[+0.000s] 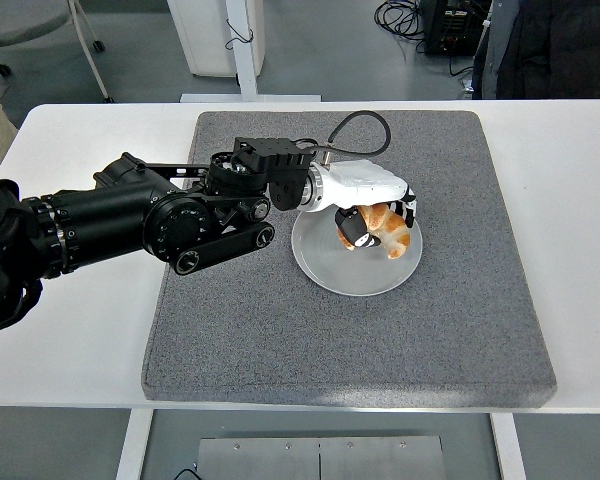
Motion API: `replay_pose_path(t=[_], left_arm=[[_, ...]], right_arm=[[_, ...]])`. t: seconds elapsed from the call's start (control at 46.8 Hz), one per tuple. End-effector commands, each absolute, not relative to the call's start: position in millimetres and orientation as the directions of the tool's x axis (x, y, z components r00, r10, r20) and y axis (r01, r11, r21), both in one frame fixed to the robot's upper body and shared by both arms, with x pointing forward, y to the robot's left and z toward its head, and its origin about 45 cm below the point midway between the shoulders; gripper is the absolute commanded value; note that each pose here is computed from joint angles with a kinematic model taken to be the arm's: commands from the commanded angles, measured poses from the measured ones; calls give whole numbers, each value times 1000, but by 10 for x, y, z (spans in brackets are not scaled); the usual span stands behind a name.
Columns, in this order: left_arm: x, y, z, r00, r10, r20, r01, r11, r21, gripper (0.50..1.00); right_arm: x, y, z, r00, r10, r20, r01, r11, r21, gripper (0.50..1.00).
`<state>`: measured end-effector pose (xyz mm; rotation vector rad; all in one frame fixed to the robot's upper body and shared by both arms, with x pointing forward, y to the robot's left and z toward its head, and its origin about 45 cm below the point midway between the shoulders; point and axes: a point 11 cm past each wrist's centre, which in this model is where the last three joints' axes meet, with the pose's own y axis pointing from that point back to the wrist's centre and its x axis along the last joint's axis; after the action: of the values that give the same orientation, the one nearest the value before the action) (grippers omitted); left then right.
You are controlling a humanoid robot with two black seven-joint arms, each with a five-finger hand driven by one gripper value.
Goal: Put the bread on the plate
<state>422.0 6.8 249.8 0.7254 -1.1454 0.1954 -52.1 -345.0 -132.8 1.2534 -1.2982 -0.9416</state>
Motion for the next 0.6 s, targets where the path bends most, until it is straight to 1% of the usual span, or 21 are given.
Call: replay_pose_path(t=[0.0, 0.577], left_arm=[[4220, 81, 2472, 425, -205, 882, -498, 760, 417, 500], [4230, 174, 2320, 442, -183, 878, -513, 751, 415, 500]], right_arm=[[-525, -3450, -1328, 101, -982, 158, -154, 141, 978, 1000], [-523, -3450, -1328, 101, -982, 158, -155, 141, 978, 1000]])
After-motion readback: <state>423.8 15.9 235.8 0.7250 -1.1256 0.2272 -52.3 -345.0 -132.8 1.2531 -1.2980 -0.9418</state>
